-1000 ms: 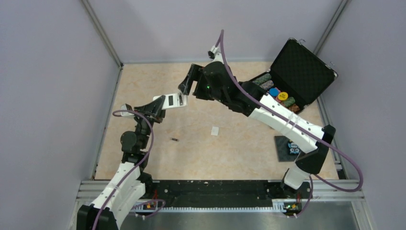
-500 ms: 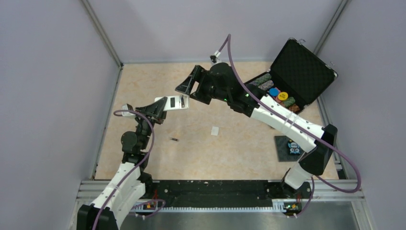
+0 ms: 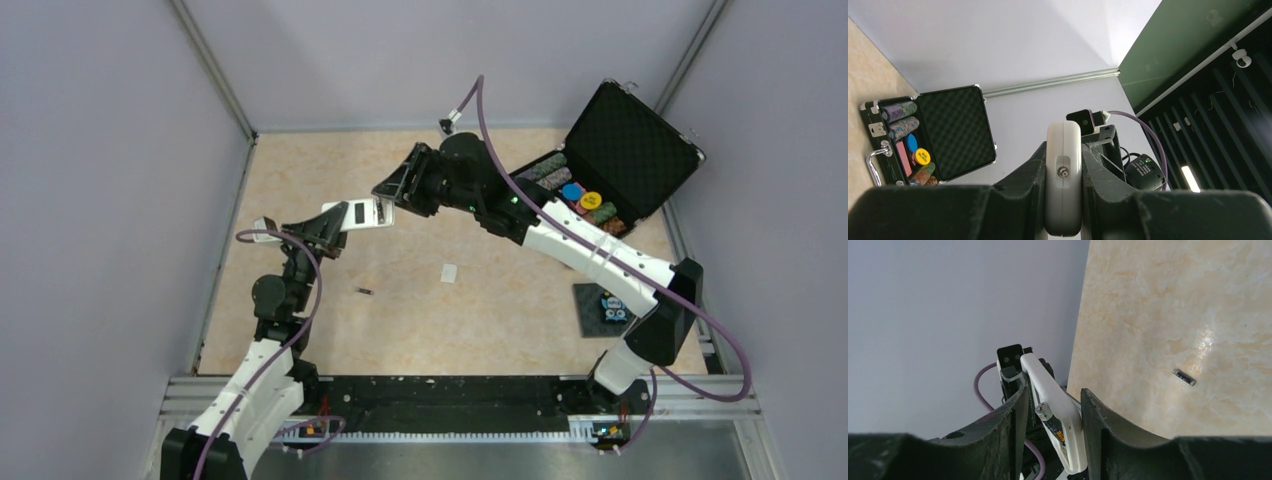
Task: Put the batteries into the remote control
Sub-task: Load the battery into the remote control.
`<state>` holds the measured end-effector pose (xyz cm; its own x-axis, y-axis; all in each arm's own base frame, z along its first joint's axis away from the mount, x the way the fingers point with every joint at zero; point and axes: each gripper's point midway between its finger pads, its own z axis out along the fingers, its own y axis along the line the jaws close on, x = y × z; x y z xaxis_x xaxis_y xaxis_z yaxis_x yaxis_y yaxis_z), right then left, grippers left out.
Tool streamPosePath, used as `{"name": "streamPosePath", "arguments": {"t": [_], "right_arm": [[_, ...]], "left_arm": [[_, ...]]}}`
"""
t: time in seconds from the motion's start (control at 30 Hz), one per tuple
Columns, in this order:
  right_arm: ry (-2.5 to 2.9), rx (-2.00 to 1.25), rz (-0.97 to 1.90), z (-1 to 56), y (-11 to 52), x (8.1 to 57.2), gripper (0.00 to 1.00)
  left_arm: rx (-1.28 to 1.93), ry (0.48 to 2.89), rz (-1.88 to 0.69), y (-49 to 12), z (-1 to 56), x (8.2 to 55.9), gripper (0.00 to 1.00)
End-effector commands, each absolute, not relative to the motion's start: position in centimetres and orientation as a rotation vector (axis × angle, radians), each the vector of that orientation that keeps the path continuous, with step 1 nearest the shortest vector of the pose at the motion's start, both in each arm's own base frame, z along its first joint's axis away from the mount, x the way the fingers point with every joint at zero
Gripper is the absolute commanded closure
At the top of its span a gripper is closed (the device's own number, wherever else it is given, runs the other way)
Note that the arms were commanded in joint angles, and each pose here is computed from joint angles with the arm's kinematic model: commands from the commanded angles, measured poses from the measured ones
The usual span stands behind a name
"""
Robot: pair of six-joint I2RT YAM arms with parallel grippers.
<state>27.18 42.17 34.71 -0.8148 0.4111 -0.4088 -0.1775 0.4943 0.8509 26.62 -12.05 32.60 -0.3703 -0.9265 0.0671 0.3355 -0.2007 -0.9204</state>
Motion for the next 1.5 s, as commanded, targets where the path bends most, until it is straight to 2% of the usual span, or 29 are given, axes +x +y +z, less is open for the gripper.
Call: {"name": "streamPosePath", "arguments": {"t": [0.0,0.33,1.47], "right_arm": [[2.065,0.19,1.419,38.1,41.6,26.8,0.59],[2.074,0.209,1.459,37.8,41.7,26.8,0.67],[2.083,0.033,1.41,35.3,42.6,26.1,0.69]], "left_arm": [[-0.746,1.053,-1.758,-12.2,34.1,25.5,1.0],[-0.757,1.04,-1.773,-12.1,34.1,25.4,1.0],[-0.889,0.824,-1.921,-10.0,37.5,25.9,1.0]]}}
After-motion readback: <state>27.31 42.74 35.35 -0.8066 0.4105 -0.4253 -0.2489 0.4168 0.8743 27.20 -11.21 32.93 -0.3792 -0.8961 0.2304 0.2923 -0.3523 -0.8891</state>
